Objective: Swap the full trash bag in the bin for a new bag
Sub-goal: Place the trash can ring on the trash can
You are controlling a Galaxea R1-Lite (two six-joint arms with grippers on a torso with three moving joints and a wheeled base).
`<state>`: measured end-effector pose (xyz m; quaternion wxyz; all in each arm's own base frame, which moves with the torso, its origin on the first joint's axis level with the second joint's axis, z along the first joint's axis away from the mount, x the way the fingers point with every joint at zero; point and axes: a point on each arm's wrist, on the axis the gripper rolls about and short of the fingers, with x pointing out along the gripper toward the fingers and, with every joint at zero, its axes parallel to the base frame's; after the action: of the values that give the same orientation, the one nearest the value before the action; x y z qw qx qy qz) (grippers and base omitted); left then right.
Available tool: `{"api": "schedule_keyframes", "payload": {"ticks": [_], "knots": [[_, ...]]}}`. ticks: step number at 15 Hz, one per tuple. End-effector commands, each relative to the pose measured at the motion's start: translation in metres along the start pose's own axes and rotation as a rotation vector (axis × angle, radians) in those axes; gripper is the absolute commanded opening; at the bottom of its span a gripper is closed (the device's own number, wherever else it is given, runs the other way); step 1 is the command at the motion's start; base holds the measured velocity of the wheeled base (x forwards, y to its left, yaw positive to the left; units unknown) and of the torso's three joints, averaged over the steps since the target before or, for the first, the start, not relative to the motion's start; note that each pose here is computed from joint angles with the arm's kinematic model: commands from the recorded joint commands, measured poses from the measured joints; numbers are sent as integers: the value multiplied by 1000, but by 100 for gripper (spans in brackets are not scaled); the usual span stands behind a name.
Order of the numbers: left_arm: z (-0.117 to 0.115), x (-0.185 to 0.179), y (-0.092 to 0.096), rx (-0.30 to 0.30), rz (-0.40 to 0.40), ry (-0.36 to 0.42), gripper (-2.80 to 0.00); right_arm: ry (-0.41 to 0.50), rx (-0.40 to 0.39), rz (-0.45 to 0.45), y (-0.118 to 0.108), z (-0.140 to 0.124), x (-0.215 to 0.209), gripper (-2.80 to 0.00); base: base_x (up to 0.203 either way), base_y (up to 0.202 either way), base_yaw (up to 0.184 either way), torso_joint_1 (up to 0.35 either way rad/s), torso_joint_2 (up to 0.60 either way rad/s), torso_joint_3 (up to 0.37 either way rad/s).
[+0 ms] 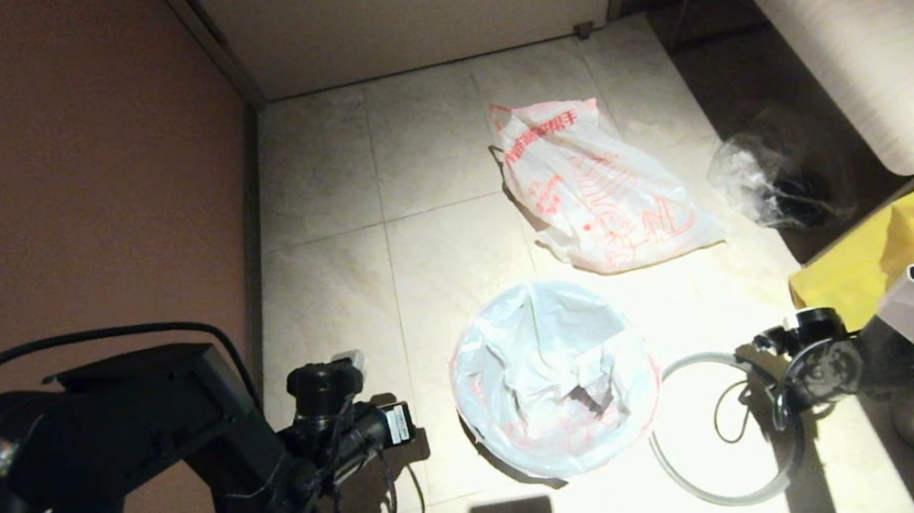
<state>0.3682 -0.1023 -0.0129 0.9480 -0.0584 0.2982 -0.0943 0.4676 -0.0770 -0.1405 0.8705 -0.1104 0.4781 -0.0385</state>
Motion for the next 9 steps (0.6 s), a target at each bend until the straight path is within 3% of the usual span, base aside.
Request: {"api": "schedule_keyframes", "payload": {"ticks": [1, 9], "knots": [[2, -1, 0, -3, -5, -21, -280, -10, 12, -42, -7, 11, -34, -280, 0, 0, 0, 0, 0, 0], [1, -1, 0, -1, -3, -23, -280, -47, -6, -159, -9, 23, -175, -280, 0, 0, 0, 0, 0, 0]]}}
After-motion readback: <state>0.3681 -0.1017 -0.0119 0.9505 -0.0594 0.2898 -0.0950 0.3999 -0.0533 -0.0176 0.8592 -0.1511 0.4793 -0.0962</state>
